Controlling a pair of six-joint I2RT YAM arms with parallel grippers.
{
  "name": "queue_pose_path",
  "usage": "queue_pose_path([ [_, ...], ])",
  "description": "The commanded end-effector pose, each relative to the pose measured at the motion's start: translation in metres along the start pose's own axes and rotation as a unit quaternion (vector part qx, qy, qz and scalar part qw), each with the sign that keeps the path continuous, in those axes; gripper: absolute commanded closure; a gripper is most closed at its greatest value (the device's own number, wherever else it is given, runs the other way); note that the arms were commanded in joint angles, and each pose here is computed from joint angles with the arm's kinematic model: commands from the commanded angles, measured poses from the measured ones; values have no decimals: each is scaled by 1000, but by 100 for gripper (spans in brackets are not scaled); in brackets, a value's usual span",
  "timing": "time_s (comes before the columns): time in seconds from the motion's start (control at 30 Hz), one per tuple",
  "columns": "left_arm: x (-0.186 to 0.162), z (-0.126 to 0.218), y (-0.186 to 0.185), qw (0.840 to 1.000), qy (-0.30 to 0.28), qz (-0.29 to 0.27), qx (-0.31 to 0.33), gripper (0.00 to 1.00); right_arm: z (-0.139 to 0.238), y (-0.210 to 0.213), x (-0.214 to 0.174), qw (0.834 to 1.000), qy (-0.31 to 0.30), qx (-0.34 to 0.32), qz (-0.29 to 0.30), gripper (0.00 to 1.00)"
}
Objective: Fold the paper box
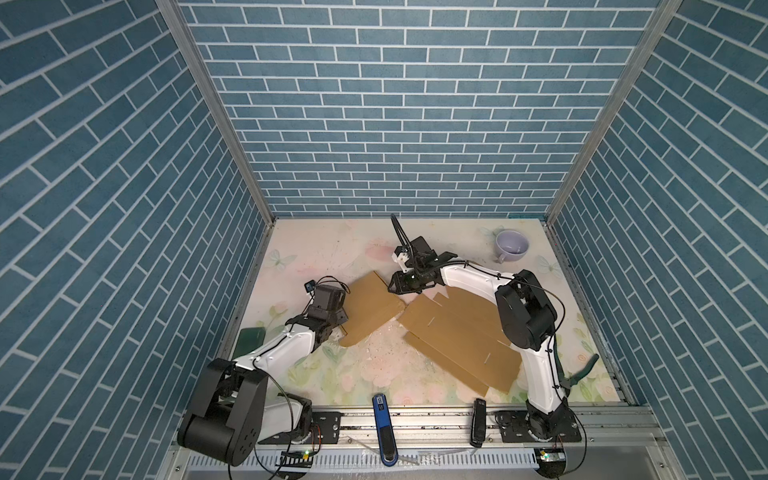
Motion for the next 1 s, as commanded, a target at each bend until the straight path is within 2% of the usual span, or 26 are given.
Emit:
queue_pose_path([
  [0.0,-4,-8,4,1000,13,-6,13,57,-2,0,6,1000,-5,15,17,61],
  [0.33,-1,-10,3,1000,9,-6,19,58,-12,-3,-5,1000,2,28,0,69],
  [0.7,37,-4,-18,1000,23,-16,3,52,-6,6,-15,999,-4,41,-16,74],
  [0.83,56,8,-26,999,32,-18,-1,50,-3,13,-17,999,-9,43,-13,74],
  [0.97,57,30,-25,998,56,-21,9,50,4,16,-16,999,-18,40,-13,74],
])
Point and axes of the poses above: each gripper's point midway between its finger pads, its own z axis back along the fingers, its own y axis along the line the jaws close on, x = y × z, the point moved 10 cm from there along z, back along the fingers, and after that the axes turned 14 degrees about z, right-handed, at the moved point
